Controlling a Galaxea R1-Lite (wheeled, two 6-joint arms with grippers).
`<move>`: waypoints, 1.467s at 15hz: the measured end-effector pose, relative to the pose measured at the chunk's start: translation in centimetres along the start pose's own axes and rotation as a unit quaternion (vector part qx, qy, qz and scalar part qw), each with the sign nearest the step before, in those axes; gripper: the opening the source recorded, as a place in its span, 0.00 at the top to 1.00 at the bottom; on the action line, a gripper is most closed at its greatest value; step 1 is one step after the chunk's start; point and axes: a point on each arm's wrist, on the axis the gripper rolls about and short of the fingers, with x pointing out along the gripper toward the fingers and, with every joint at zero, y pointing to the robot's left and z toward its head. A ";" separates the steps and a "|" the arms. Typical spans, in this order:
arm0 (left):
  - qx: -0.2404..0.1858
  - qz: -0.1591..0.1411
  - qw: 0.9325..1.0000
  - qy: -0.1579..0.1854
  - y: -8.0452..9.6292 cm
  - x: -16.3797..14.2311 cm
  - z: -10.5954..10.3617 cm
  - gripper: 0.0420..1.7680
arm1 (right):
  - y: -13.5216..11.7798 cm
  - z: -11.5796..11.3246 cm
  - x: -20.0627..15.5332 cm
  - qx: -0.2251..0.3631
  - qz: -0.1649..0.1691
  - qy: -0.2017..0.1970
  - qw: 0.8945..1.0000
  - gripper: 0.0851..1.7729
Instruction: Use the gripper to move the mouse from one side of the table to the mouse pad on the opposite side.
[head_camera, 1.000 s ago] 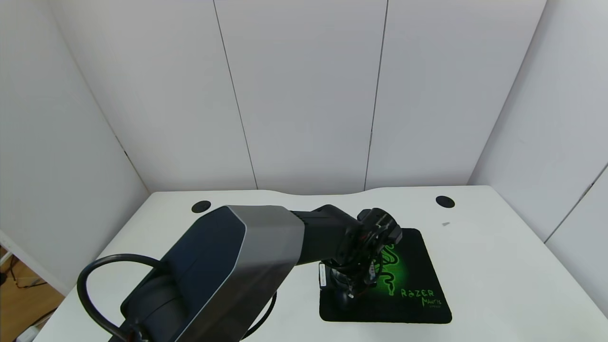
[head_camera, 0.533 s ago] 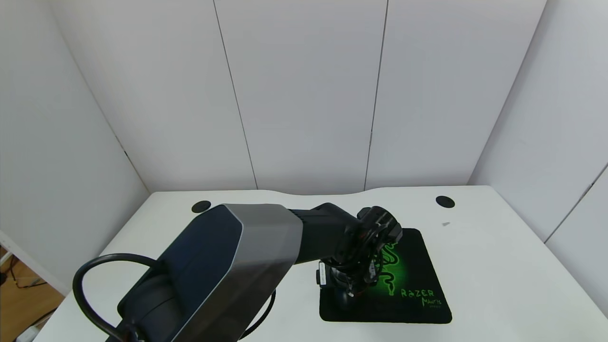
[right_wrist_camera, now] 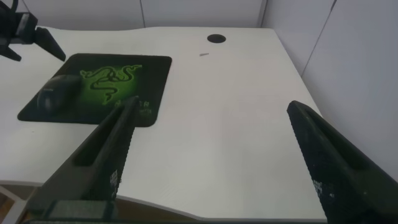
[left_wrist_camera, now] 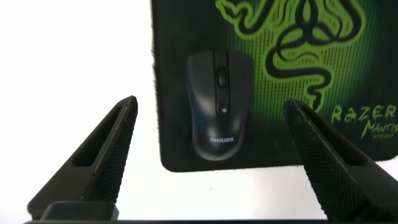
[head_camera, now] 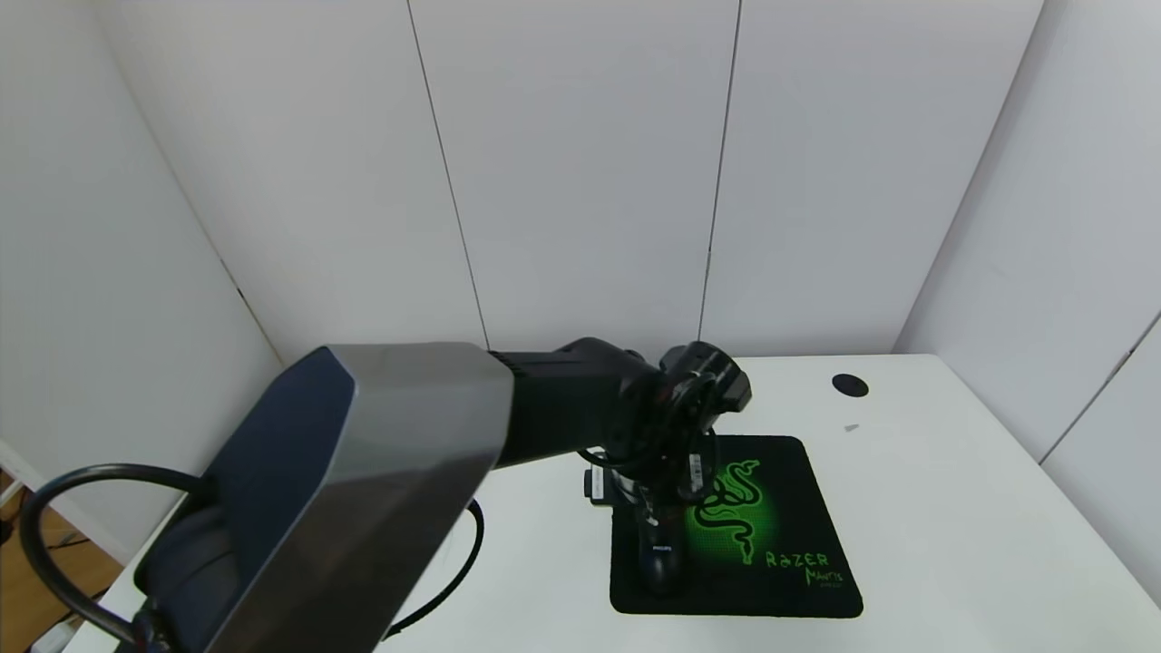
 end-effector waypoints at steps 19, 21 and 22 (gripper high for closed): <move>-0.120 0.078 0.967 -0.211 24.2 -6.4 6.1 0.03 | 0.0 0.0 0.0 0.000 0.000 0.000 1.000 0.04; -0.111 0.075 0.962 -0.237 25.9 -8.5 5.0 0.03 | 0.0 0.0 0.0 0.000 0.000 0.000 1.000 0.04; -0.109 0.073 0.960 -0.246 26.5 -9.7 4.4 0.03 | 0.0 0.0 0.0 0.000 0.000 0.000 1.000 0.04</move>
